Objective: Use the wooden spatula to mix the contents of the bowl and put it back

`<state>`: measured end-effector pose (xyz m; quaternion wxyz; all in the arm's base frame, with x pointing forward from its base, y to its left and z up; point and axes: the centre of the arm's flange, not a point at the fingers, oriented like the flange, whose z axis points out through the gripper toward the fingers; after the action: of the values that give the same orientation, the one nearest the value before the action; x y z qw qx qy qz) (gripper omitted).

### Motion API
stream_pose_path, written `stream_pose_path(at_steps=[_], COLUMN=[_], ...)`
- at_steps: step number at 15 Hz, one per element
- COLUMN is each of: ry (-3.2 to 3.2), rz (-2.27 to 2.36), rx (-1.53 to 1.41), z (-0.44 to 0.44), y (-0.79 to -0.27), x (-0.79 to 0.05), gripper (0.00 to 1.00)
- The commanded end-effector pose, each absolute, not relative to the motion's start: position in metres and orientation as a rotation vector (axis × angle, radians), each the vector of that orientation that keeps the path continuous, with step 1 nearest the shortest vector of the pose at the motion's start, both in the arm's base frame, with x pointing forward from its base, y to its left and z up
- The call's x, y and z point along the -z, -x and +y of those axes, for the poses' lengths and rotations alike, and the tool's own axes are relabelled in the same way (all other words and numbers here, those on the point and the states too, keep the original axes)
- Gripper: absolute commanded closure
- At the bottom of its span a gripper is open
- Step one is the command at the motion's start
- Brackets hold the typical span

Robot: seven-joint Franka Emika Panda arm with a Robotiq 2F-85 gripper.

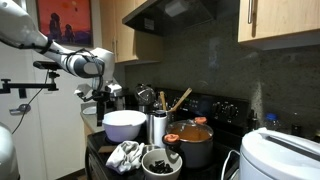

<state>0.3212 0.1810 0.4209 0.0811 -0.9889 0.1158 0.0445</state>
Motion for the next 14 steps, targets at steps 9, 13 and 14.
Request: stream_pose_path(at_steps=[9, 13, 14], ry=[3.025, 3.002, 2.992], rz=[0.341, 0.351, 0.355], rx=[0.304, 0.450, 0.490], z=[0.140, 0.138, 0.138], y=[-0.498, -0.547, -0.557], x=[-0.508, -0.530, -0.531], gripper=[0.00, 0.00, 0.00])
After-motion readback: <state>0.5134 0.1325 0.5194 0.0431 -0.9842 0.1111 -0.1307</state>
